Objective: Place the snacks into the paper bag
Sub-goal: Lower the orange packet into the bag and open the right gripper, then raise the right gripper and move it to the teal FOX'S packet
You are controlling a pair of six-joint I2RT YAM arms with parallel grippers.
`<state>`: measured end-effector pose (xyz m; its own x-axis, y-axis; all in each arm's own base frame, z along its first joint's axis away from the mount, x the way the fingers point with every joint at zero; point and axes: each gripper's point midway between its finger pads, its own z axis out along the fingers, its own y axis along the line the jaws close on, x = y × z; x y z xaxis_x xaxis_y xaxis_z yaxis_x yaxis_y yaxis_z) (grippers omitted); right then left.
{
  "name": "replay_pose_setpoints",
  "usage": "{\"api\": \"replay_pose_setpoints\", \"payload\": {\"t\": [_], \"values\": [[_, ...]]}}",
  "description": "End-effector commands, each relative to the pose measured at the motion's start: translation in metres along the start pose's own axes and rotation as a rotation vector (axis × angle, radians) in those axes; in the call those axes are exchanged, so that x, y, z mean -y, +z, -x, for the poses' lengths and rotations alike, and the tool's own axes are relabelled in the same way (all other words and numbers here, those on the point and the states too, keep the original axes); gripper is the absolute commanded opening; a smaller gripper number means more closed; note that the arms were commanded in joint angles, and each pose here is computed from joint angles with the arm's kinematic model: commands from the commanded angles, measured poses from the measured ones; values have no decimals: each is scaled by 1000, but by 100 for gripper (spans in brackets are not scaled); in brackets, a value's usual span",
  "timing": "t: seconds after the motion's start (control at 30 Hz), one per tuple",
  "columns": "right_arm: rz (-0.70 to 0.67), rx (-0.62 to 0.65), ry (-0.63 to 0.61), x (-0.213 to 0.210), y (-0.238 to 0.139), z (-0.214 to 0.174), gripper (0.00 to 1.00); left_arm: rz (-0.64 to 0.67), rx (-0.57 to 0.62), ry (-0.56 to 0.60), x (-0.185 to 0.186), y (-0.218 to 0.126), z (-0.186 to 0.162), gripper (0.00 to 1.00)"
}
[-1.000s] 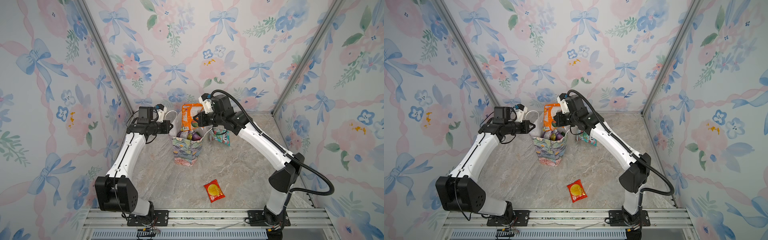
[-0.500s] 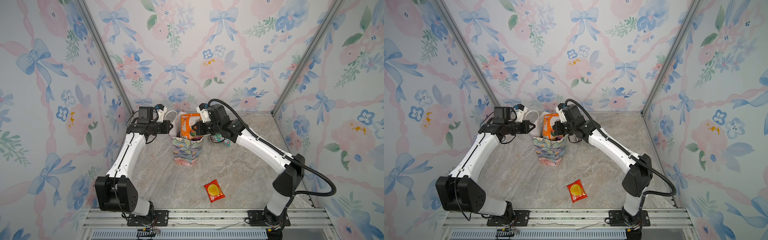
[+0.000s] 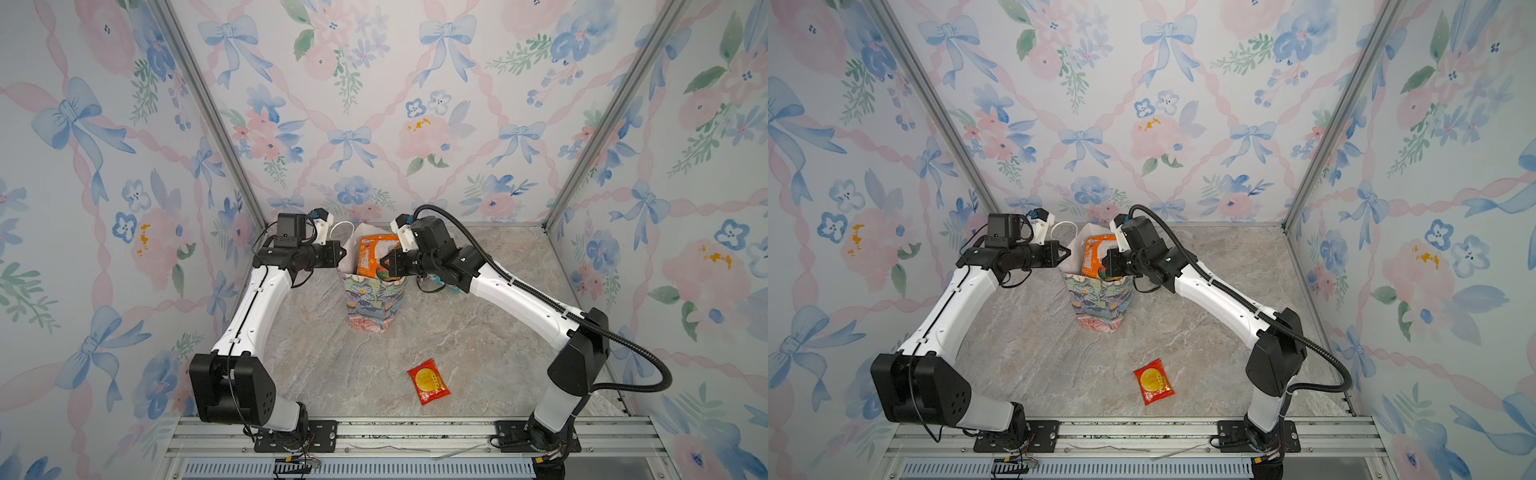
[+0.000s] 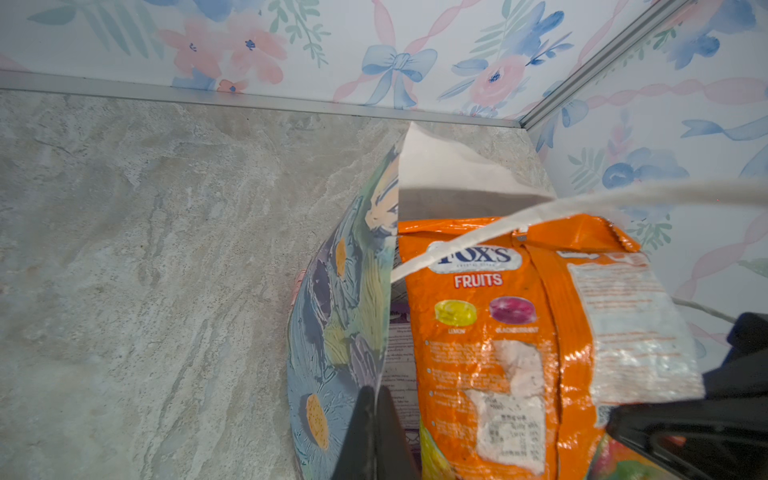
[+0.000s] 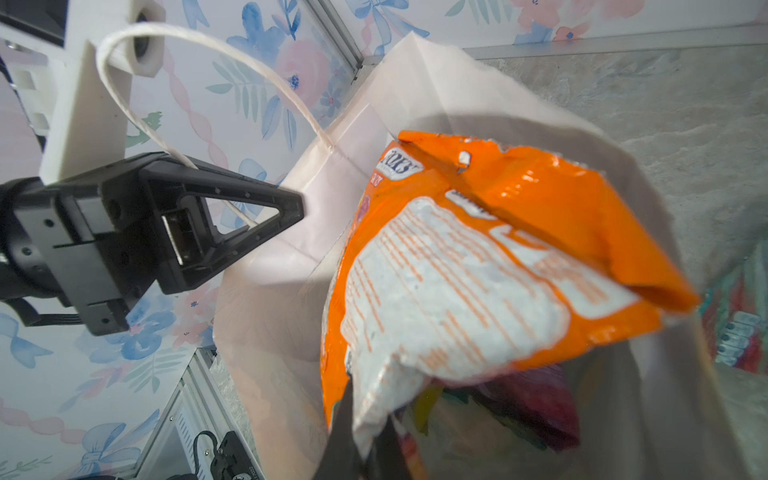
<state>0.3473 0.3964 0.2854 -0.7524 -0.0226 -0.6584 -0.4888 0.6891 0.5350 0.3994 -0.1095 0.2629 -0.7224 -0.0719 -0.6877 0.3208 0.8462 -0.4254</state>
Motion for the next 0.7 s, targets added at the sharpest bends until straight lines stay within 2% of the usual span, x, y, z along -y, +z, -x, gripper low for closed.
{"api": "replay_pose_setpoints", "payload": {"t": [0.0, 0.07, 0.13, 0.27, 0.33, 0.37, 0.53, 0.67], "values": [[39, 62, -12, -15, -13, 17, 39, 8, -36, 3, -1, 0, -14, 0], [34, 80, -28, -17, -19, 23, 62, 8, -36, 3, -1, 0, -14, 0], [24, 100, -48, -19, -26, 30, 76, 10, -37, 2, -2, 0, -14, 0], [14, 164, -92, -23, -47, 51, 94, 12, -38, 2, -2, 1, -14, 0], [19, 197, -115, -27, -59, 61, 100, 12, -40, 1, -3, 2, -14, 0], [22, 213, -127, -30, -65, 66, 97, 13, -39, 1, -3, 2, -14, 0], [2, 314, -189, -37, -100, 91, 97, 12, -42, -1, -3, 2, -15, 0], [-71, 383, -191, -15, -132, 106, 96, 17, -42, 1, -4, 2, -15, 0]]}}
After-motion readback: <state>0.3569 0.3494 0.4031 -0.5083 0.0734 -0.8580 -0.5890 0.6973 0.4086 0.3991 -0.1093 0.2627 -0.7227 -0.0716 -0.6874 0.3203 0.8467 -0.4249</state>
